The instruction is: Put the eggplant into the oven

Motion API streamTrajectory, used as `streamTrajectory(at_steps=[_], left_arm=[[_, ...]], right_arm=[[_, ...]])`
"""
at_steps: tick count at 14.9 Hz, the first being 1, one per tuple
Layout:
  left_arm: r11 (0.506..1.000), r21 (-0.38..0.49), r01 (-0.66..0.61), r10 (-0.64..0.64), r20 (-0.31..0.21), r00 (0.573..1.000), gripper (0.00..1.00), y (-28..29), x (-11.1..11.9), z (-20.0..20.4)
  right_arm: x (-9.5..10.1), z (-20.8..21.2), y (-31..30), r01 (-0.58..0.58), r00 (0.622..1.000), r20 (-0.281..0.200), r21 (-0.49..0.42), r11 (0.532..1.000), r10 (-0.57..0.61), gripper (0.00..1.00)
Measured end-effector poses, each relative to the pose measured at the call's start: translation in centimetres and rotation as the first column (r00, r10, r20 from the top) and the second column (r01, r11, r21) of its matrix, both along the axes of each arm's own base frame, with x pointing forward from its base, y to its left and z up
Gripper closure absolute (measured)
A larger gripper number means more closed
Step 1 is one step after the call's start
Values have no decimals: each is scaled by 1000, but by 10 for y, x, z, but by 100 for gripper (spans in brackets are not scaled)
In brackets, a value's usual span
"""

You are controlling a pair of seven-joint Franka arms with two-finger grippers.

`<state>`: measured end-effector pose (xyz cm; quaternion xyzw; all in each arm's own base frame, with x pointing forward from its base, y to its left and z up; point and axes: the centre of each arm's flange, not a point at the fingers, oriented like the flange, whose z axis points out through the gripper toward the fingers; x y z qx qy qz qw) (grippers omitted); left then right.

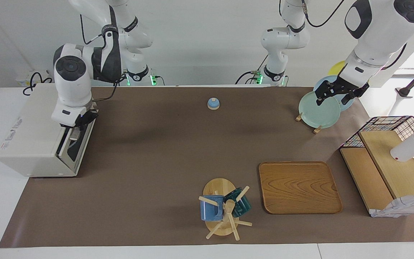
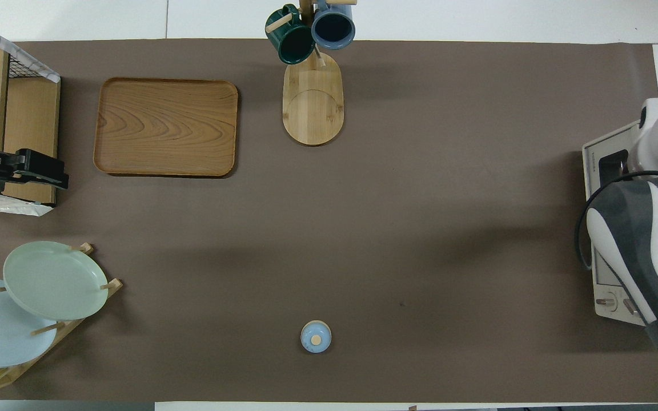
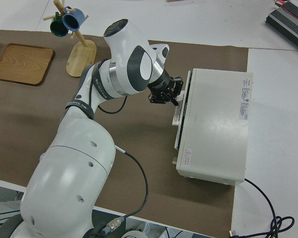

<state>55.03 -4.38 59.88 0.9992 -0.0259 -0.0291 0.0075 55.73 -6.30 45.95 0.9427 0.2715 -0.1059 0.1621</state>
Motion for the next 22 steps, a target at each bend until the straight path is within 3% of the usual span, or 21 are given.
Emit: streamTrajectory(at_steps=[2, 3, 5, 8, 12, 22], left_arm=[[1000, 0, 0, 0, 0, 1000, 0, 0, 0, 0], [1000, 0, 0, 0, 0, 1000, 0, 0, 0, 0], [1000, 0, 0, 0, 0, 1000, 0, 0, 0, 0], [1000, 0, 0, 0, 0, 1000, 0, 0, 0, 0], [1000, 0, 0, 0, 0, 1000, 0, 0, 0, 0], [1000, 0, 0, 0, 0, 1000, 0, 0, 0, 0]], right_arm=[[-1, 4, -3, 33, 999, 2, 37, 999, -33, 99], [-2, 8, -2, 77, 997, -10, 85, 993, -77, 93], [-1, 32, 7, 166, 986, -19, 171, 971, -165, 71], [0, 92, 22, 242, 966, 17, 296, 924, -259, 41], [-10, 121, 31, 357, 925, 11, 313, 880, -379, 1], [-8, 115, 49, 434, 891, 0, 293, 852, -454, 0]])
